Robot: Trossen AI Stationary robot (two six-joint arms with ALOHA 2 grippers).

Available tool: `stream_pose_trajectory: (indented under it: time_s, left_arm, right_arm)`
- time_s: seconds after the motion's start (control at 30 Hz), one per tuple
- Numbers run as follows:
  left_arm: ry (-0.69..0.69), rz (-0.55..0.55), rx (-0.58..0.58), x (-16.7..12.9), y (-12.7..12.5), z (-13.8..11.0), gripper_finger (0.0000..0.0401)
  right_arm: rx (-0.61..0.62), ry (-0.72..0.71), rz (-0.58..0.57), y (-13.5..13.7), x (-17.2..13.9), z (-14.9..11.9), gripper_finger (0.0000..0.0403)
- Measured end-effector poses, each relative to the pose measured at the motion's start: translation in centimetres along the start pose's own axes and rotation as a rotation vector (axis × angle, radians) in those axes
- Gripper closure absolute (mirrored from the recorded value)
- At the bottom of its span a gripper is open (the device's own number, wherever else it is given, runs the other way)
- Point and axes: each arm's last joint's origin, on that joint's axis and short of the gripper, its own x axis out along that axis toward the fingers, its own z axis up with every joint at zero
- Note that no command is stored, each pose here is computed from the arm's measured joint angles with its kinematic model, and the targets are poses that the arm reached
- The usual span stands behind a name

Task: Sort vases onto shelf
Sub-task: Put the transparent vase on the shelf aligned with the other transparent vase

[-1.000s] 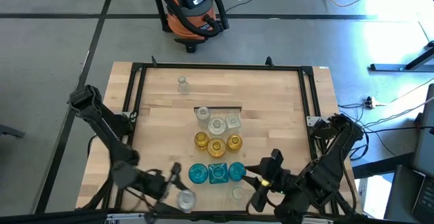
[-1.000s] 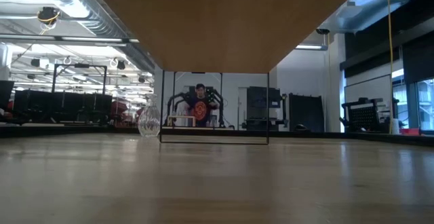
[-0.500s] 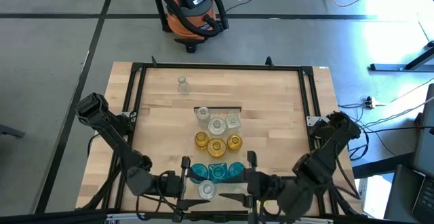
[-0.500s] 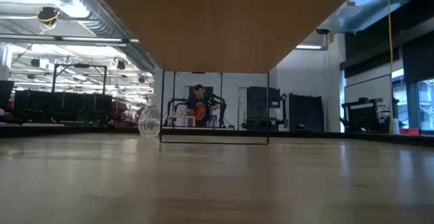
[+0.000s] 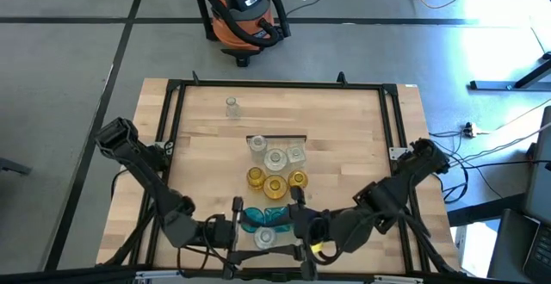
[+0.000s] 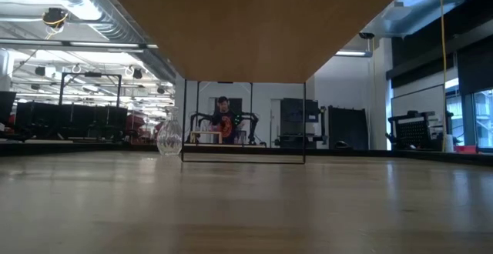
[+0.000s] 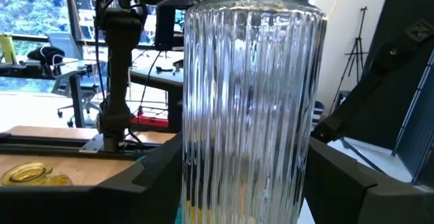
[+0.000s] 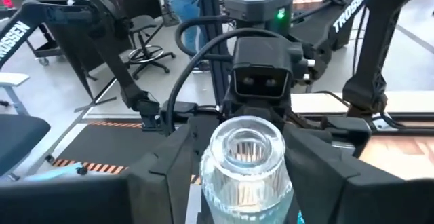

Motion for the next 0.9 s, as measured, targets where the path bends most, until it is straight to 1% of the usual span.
stream_pose_trajectory:
  time_s: [0.07, 0.13, 0.2, 0.3, 0.33, 0.4, 0.8, 0.9]
  left_arm:
    - [-0.001, 0.004, 0.000, 0.1, 0.2, 0.0, 0.0167]
    - [0.000, 0.004, 0.000, 0.2, 0.2, 0.0, 0.0167]
    - [0.001, -0.003, 0.000, 0.2, 0.2, 0.0, 0.0167]
    - [0.003, -0.009, 0.007, 0.3, 0.3, 0.0, 0.0167]
    - [0.004, -0.012, 0.008, 0.3, 0.3, 0.0, 0.0167]
    - [0.006, -0.016, 0.009, 0.3, 0.3, -0.1, 0.0167]
    - [0.000, -0.009, 0.004, 0.3, 0.3, 0.0, 0.0167]
    - [-0.006, 0.003, -0.010, 0.1, 0.3, 0.2, 0.0141]
  right_arm:
    - [-0.008, 0.005, 0.003, -0.1, 0.0, 0.0, 0.0220]
    - [-0.014, 0.011, 0.006, -0.2, 0.1, 0.0, 0.0236]
    - [-0.017, 0.015, 0.010, -0.2, 0.1, -0.1, 0.0263]
    - [-0.018, 0.019, 0.004, -0.5, 0.5, -0.1, 0.0321]
    - [-0.019, 0.027, 0.018, -0.5, 0.5, -0.2, 0.0327]
    - [-0.017, 0.038, 0.039, -0.5, 0.8, -0.4, 0.0327]
    - [-0.014, 0.034, 0.024, -0.6, 1.2, -0.5, 0.0327]
    - [-0.014, 0.035, 0.024, -0.6, 1.2, -0.5, 0.0327]
